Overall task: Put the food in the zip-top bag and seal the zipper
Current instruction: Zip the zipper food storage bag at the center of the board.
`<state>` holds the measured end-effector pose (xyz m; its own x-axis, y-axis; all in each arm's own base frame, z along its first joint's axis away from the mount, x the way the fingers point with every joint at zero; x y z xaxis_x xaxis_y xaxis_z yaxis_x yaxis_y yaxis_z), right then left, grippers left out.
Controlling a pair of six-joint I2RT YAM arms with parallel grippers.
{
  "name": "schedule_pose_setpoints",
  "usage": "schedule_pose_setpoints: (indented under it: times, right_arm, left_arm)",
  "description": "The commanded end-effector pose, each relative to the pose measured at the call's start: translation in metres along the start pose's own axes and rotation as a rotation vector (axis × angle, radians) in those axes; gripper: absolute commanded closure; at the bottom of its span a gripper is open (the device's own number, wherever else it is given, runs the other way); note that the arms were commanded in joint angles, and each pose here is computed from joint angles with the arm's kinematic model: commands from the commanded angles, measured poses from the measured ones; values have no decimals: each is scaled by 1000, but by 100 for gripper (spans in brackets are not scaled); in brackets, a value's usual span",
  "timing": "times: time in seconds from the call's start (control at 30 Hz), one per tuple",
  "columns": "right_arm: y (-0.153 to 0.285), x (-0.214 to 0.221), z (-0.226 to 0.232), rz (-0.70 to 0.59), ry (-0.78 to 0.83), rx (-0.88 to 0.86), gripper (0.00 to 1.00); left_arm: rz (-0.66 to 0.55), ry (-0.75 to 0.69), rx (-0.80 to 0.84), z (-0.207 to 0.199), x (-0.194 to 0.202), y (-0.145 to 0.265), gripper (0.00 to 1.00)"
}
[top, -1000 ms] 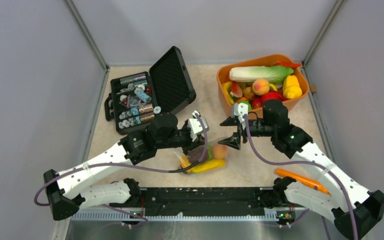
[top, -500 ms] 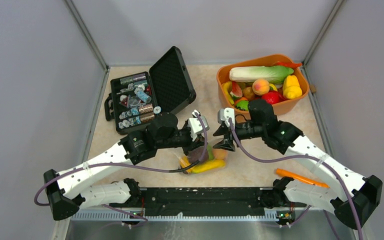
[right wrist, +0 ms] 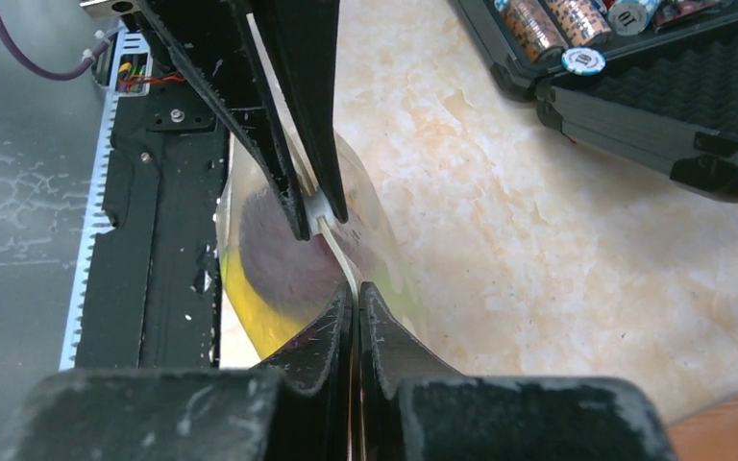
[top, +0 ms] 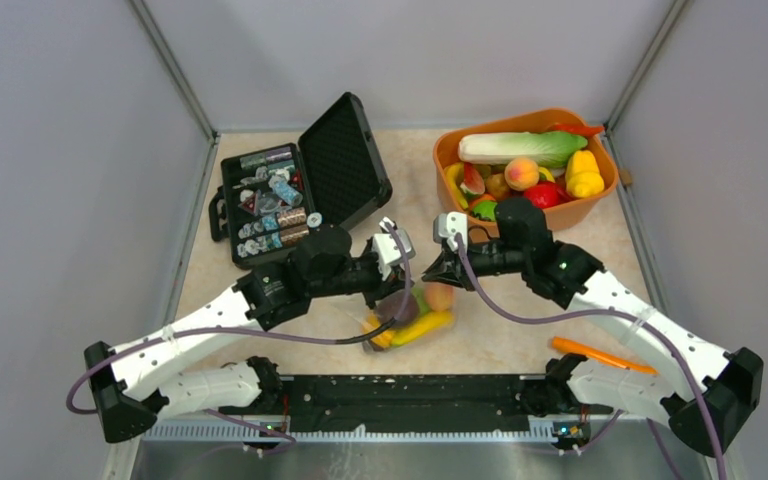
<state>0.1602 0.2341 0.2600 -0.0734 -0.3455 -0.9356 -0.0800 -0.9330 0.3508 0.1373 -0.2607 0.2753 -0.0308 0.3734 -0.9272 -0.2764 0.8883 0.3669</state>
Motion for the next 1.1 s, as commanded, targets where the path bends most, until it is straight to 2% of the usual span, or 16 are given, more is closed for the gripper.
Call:
schedule_pose_setpoints:
  times: [0.0, 0.37, 0.67, 0.87, 0.9, 0.93, 0.97, 1.0, 1.07]
  right_arm:
    - [4, -12, -1, -51, 48, 40, 100]
    - [7, -4, -6, -30, 55, 97, 100]
    - [4, 1, -11, -43, 51, 131, 100]
    - [4, -9, -10, -101, 64, 133, 100]
    - [5, -14, -9, -124, 64, 126, 88]
    - [5, -18, -7, -143, 62, 113, 66]
    - [4, -21, -4, -157, 63, 91, 55]
    - [4, -23, -1, -162, 66, 66, 48]
    - [2, -24, 3, -153, 79, 20, 41]
  left_arm:
    - [-101, -24, -33, 3, -20, 10, 100]
    - [23, 0, -132, 8, 20, 22, 100]
    - [28, 24, -245, 12, 41, 44, 100]
    - [-14, 22, -215, 10, 24, 42, 100]
    - [-25, 19, -207, 10, 21, 40, 100]
    - [-35, 18, -196, 10, 15, 38, 100]
    - [-39, 15, -178, 9, 12, 36, 100]
    - [-45, 13, -160, 8, 7, 35, 100]
    - [-47, 8, -135, 7, 1, 31, 100]
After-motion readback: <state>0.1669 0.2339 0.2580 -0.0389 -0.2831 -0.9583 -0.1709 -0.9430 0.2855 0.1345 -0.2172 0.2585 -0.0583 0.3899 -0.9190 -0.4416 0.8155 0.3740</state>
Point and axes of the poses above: each gripper's point midway between its finger pads, its own y axis back along the fingers, its own z axis along the line the jaws close on, x = y × z, the point moved 5 cm from there along y, back along the fingers, and after that the axes turned 6 degrees about -y, right-handed, at the moved point
